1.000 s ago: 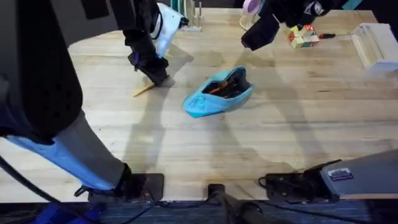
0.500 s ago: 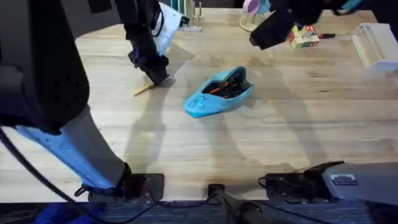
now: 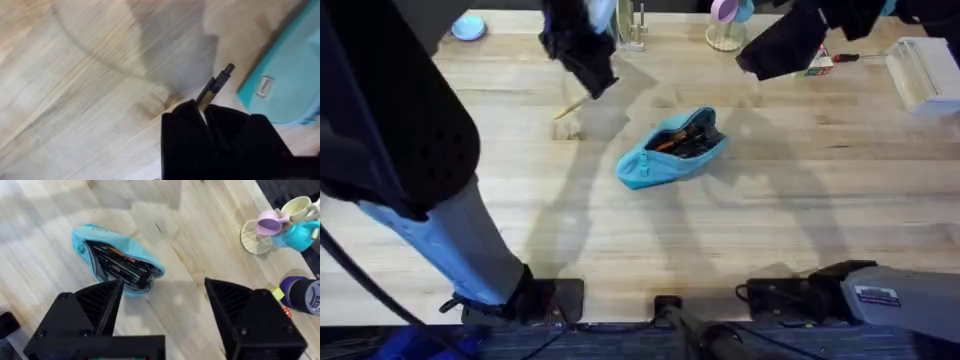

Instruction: Unzip the bag, pick up the pens from the table one at a time and place them inside, then zip the bag closed.

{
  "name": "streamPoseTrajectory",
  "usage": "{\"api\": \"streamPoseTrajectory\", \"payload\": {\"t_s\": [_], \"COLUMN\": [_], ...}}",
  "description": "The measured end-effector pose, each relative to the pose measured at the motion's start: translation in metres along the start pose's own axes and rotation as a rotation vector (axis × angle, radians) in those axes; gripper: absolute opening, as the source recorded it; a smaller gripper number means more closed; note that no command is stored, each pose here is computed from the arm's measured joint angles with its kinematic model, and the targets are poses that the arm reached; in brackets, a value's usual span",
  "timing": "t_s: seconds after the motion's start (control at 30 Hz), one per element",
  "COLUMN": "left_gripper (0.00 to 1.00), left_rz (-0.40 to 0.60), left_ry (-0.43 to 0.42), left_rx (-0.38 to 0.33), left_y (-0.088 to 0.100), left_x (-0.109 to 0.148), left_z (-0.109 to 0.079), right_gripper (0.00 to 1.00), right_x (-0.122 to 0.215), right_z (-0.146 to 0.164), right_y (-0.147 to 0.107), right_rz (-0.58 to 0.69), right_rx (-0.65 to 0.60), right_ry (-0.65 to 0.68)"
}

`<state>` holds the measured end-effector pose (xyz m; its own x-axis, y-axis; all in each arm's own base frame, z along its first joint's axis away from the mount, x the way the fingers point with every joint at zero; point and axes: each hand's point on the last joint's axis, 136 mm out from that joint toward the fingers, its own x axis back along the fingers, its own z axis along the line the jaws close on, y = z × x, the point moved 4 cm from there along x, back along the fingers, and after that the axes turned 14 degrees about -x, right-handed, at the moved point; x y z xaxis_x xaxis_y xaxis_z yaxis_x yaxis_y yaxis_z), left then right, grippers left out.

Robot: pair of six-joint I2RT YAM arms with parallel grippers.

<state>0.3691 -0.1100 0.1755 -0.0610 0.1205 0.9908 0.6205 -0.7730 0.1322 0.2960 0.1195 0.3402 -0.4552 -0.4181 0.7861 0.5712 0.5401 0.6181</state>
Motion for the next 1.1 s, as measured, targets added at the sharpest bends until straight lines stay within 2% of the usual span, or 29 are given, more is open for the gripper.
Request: {"api": "streamPoseTrajectory", "payload": {"t_s": [0.17,0.37,0.57,0.63,0.67,0.77,0.87,1.1], "left_gripper": [0.044,0.044,0.044,0.041,0.040,0.039,0.040,0.041], "left_rz": [-0.034,-0.034,-0.030,-0.024,-0.024,-0.044,-0.062,-0.074], "left_ry": [-0.019,-0.017,0.049,0.059,0.072,0.075,0.067,0.026], "left_rx": [-0.067,-0.115,-0.045,-0.009,0.050,0.094,0.097,0.055], "left_y": [0.022,0.032,0.038,0.039,0.041,0.048,0.057,0.075], "left_x": [0.016,0.017,0.016,0.016,0.018,0.022,0.024,0.022], "left_z": [-0.025,-0.041,-0.040,-0.042,-0.044,-0.051,-0.065,-0.113], "right_gripper": [0.995,0.997,0.997,0.996,0.996,0.996,0.997,0.996], "right_x": [0.000,0.000,0.000,0.000,0.001,0.003,0.005,0.019], "right_z": [0.000,0.000,-0.001,-0.002,-0.007,-0.014,-0.021,-0.025], "right_y": [0.000,0.000,0.001,0.002,0.001,-0.002,-0.006,-0.015], "right_rz": [0.000,0.000,-0.007,-0.012,-0.012,-0.010,-0.004,-0.021], "right_rx": [-0.003,-0.002,0.013,0.015,0.005,-0.015,-0.035,-0.086], "right_ry": [0.000,0.000,-0.003,-0.008,-0.018,-0.032,-0.044,-0.032]}}
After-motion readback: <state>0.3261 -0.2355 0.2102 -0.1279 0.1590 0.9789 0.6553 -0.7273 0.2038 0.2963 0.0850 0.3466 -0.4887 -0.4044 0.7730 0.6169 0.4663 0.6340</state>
